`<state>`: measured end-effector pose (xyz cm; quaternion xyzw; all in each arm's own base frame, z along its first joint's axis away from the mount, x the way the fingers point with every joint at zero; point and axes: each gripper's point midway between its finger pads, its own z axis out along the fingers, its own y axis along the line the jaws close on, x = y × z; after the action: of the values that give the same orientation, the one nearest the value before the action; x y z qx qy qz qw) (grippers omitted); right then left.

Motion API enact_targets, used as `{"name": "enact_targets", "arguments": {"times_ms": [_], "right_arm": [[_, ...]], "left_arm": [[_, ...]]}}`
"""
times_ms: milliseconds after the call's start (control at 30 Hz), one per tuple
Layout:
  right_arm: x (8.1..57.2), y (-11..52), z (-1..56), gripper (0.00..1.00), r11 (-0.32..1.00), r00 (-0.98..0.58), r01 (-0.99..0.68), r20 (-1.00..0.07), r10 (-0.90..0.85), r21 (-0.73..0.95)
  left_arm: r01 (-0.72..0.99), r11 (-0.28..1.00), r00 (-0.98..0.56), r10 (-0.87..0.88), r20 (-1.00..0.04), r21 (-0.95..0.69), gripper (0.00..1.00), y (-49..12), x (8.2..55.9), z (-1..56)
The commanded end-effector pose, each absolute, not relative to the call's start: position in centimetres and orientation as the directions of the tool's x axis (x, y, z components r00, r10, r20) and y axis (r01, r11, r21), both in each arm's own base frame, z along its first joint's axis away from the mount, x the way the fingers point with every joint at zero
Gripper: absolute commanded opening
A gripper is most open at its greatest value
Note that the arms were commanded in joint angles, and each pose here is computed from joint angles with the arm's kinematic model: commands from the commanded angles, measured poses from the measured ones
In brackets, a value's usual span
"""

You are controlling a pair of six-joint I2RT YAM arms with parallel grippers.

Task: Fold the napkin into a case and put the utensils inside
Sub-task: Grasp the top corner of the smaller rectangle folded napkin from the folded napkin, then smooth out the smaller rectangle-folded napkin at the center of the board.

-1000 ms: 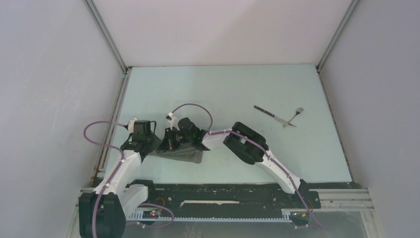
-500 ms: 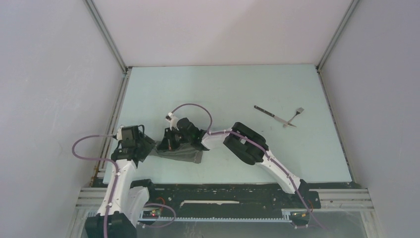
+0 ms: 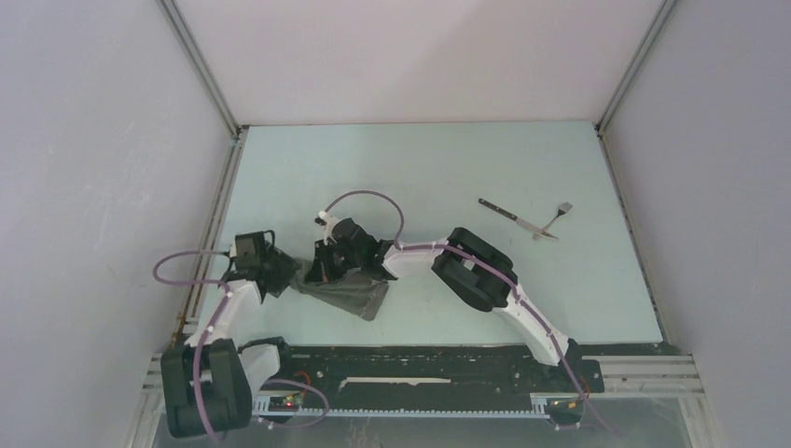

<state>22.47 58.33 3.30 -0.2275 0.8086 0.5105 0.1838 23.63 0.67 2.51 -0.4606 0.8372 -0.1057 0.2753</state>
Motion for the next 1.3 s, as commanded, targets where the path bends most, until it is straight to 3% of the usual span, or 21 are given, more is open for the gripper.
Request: {"name": "enact_targets", "arguments": {"times_ms": [0,233,400,567,700,867,1033,1267], "right_arm": [[22.1,55.8,2.2,0.03,0.504,-0.853,-0.505,-0.495,-0.166,0.701],[26.5,52.0,3.4,0.06,0.63,-0.846,-0.402,-0.533,0.023,0.665],[27.1,51.2,4.5,0.21,0.582,-0.853,-0.418,-0.522,0.013,0.697],[27.8,50.9,7.7,0.29,0.465,-0.842,-0.481,-0.54,-0.008,0.743],[28.0,50.9,9.8,0.35,0.369,-0.84,-0.512,-0.541,-0.029,0.776],[27.3,50.5,12.1,0.46,0.356,-0.819,-0.56,-0.564,-0.103,0.748],[26.1,48.3,13.0,0.53,0.424,-0.802,-0.587,-0.566,-0.192,0.689],[20.4,41.8,9.9,0.7,0.504,-0.788,-0.615,-0.484,-0.38,0.607]], "left_arm": [[-0.504,0.584,-0.439,-0.808,-0.394,-0.636,0.59,-3.1,30.7,5.8],[-0.339,0.62,-0.635,-0.706,-0.315,-0.707,0.57,-10.7,35.0,6.6],[-0.3,0.74,-0.654,-0.619,-0.434,-0.602,0.63,-9.2,34.1,8.1],[-0.343,0.801,-0.63,-0.583,-0.513,-0.49,0.69,-6.5,31.0,9.6],[-0.419,0.772,-0.611,-0.629,-0.48,-0.479,0.74,-5.7,28.0,7.4],[-0.448,0.758,-0.651,-0.64,-0.408,-0.474,0.82,-6.3,25.2,4.3],[-0.5,0.72,-0.647,-0.68,-0.345,-0.481,0.82,-6.6,23.5,2.6],[-0.519,0.624,-0.59,-0.756,-0.284,-0.585,0.78,-7.7,21.4,1.9]]}}
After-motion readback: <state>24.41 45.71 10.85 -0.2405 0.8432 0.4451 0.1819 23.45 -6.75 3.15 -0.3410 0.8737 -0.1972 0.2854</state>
